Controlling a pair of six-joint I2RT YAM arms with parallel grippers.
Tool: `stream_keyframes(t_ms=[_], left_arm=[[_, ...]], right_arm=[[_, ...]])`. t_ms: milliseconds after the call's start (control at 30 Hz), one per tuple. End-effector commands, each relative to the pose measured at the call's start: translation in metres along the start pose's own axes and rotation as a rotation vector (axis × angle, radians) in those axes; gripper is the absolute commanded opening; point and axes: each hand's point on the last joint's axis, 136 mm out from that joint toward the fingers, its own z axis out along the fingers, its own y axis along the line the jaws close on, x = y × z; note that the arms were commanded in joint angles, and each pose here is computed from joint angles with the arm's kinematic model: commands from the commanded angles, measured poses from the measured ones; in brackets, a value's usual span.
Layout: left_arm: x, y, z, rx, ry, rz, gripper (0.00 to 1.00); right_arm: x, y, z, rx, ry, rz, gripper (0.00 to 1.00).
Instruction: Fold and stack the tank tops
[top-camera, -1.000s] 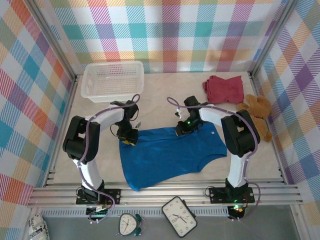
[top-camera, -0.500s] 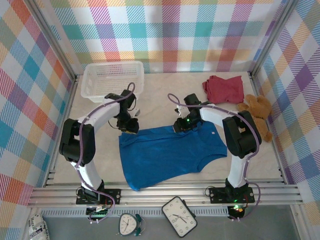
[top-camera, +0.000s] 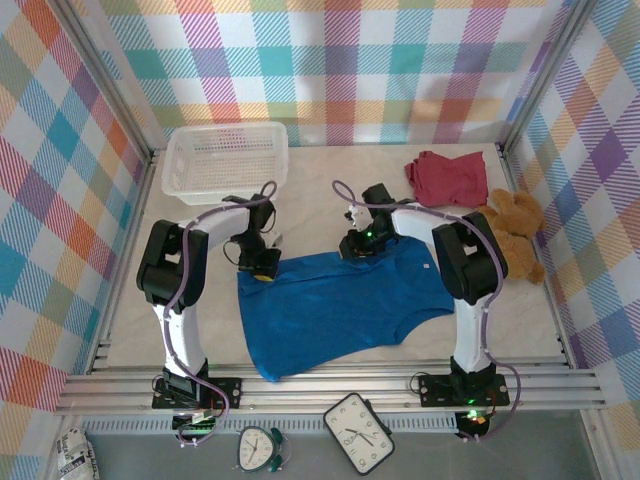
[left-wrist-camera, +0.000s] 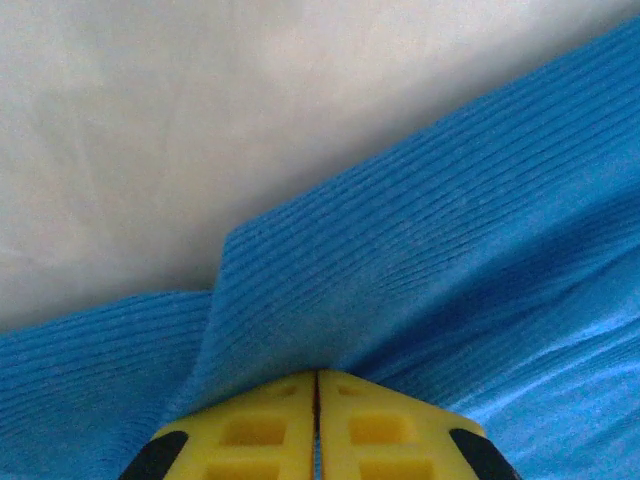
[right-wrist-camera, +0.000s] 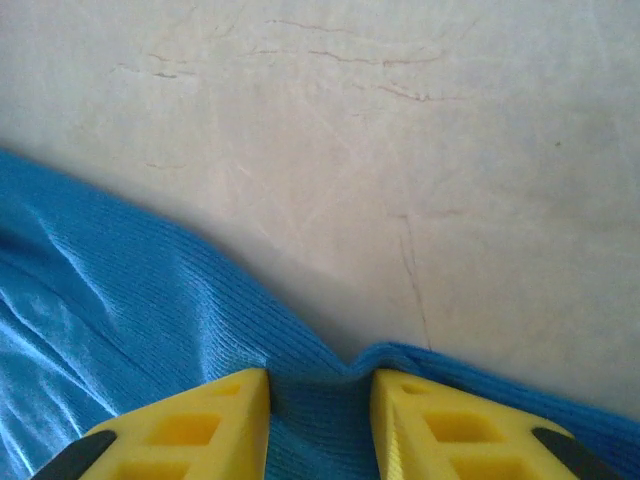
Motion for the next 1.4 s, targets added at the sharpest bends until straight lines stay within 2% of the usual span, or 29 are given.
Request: stream_keyframes(t_ms=[0, 100, 200, 267, 467, 633, 800, 1000, 1167, 1367], left_arm=[[0.021, 0.006, 0.002, -0.008, 0.041, -0.002, 0.06], [0.033, 0.008, 0.006, -0.009, 0.062, -0.005, 0.04], [0.043, 0.031, 0.006, -0.130, 0.091, -0.041, 0.03], [0.044, 0.039, 0.007, -0.157, 0.094, -0.061, 0.04], [0.018, 0.037, -0.004, -0.168, 0.029, -0.040, 0.13], [-0.003, 0.052, -0.015, -0.265, 0.018, -0.006, 0.19], [-0.020, 0.060, -0.024, -0.298, -0.012, -0.002, 0.23], [-0.026, 0.063, -0.041, -0.327, -0.058, -0.009, 0.30], [-0.020, 0.041, -0.053, -0.223, -0.096, -0.034, 0.34], [-0.004, 0.024, -0.059, -0.131, -0.117, -0.058, 0.36]], right_arm=[[0.002, -0.010, 0.007, 0.047, 0.034, 0.032, 0.34], [-0.004, -0.019, 0.011, 0.083, 0.032, 0.042, 0.34], [-0.011, -0.028, 0.013, 0.109, 0.025, 0.056, 0.34], [-0.016, -0.028, 0.014, 0.103, 0.018, 0.053, 0.35], [-0.044, -0.002, 0.008, -0.012, -0.071, -0.043, 0.35], [-0.058, 0.003, -0.008, 0.004, -0.137, -0.108, 0.37], [-0.068, -0.013, -0.031, 0.034, -0.179, -0.078, 0.39], [-0.067, -0.056, -0.073, 0.209, -0.212, -0.018, 0.47], [-0.061, -0.097, -0.091, 0.330, -0.193, 0.069, 0.49], [-0.059, -0.119, -0.097, 0.358, -0.199, 0.184, 0.48]])
